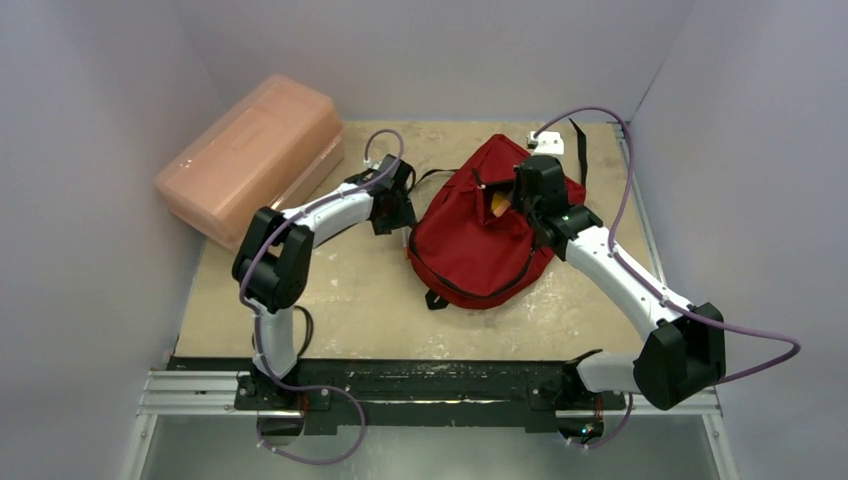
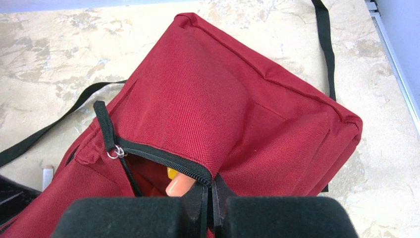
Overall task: Pack the student bag
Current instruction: Pick up the stationery from the center of the board.
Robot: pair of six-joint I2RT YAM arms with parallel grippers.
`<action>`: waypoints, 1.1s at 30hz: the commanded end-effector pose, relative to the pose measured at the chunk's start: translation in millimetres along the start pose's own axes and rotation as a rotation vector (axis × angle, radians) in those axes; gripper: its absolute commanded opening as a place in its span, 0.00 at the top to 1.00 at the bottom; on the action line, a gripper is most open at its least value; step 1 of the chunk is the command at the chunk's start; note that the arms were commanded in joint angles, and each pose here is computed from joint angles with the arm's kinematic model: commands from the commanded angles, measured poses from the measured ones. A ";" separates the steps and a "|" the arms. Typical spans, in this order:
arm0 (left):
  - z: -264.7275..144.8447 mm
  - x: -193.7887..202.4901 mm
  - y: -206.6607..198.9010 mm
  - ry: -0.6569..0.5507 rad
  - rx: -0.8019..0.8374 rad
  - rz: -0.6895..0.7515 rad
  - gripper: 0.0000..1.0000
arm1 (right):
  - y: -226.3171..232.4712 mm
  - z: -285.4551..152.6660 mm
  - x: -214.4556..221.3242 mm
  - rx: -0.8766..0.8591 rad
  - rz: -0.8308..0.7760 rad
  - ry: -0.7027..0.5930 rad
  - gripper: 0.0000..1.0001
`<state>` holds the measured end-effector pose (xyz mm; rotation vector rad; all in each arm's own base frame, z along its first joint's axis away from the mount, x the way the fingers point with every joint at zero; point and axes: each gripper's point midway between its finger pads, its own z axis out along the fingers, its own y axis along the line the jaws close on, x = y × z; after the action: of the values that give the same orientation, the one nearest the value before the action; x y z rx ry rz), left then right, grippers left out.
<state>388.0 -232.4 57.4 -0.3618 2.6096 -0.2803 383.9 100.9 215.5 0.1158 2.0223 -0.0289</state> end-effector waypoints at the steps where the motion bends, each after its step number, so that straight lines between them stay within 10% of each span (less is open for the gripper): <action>1: 16.5 -3.7 5.6 0.020 -0.085 -0.015 0.48 | 5.4 -9.2 -38.5 -0.036 0.071 -0.127 1.00; 22: 0.9 19.7 49.4 0.029 -0.215 0.134 0.99 | 13.9 -6.9 -37.1 -0.075 0.057 -0.110 1.00; 33: -123.3 3.5 -1.8 -0.133 0.254 0.087 1.00 | 22.4 -7.8 -36.4 -0.119 0.051 -0.093 1.00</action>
<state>327.1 -188.3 96.4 -0.2667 2.5902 -0.1889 385.8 111.5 213.2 0.0805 2.0310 0.0259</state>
